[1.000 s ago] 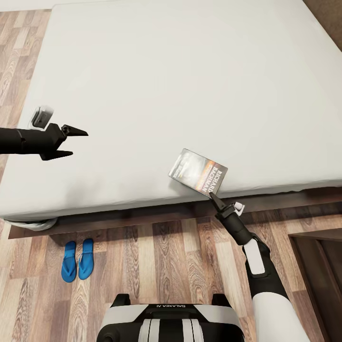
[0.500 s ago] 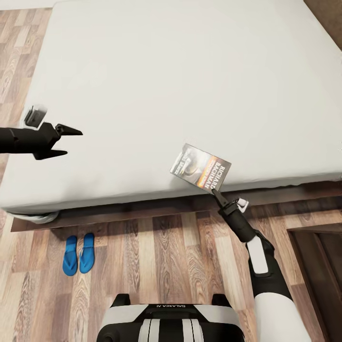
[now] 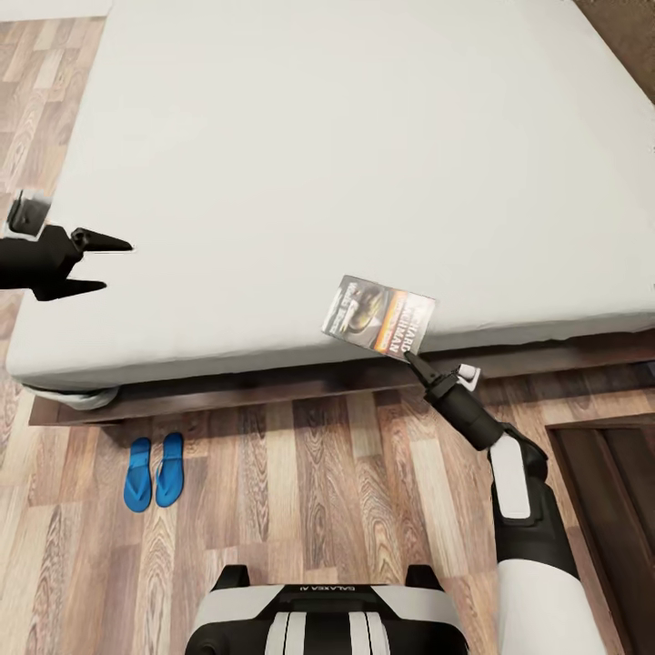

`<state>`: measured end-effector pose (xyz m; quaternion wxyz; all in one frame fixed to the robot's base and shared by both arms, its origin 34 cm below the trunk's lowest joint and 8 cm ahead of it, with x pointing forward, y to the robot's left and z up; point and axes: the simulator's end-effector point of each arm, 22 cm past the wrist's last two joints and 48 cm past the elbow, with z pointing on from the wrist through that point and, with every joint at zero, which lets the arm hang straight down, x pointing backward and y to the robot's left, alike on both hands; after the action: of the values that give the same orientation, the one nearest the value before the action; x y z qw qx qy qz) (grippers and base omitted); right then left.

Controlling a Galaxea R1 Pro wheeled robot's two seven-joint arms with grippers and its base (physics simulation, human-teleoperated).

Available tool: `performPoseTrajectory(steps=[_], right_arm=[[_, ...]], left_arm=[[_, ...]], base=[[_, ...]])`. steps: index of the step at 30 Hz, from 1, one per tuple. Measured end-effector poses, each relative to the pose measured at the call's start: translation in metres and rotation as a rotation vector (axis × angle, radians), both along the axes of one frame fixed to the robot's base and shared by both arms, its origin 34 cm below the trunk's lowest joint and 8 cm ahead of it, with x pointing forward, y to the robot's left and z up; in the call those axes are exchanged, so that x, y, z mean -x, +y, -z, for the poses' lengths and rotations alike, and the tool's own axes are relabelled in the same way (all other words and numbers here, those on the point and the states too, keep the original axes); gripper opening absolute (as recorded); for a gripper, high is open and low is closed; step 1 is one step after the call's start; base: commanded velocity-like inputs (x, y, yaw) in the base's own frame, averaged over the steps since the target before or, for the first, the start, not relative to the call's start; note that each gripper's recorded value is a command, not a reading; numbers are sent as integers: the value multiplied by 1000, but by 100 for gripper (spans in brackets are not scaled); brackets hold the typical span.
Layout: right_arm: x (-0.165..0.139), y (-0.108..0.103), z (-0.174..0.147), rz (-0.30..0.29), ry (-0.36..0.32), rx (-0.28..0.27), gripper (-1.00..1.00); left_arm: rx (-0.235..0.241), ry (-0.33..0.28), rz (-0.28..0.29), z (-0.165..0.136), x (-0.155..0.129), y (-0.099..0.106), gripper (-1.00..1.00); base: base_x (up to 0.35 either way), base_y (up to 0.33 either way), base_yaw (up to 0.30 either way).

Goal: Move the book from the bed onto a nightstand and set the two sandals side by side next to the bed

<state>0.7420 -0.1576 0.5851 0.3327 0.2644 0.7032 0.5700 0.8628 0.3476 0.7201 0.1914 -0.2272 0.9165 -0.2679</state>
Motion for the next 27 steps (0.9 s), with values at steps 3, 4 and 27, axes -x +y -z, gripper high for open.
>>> performPoseTrajectory(steps=[3, 4, 27], right_arm=[[-1, 6, 0, -31, 37, 30, -100], [-1, 9, -2, -42, 40, 35, -100], [14, 85, -84, -252, -122, 60, -100]], left_arm=[[7, -45, 0, -25, 2, 26, 100], [5, -54, 2, -31, 5, 33, 100], [-31, 177, 8, 49, 134, 80, 100]], base=[[-7, 0, 0], [-3, 0, 0], [0, 0, 0]])
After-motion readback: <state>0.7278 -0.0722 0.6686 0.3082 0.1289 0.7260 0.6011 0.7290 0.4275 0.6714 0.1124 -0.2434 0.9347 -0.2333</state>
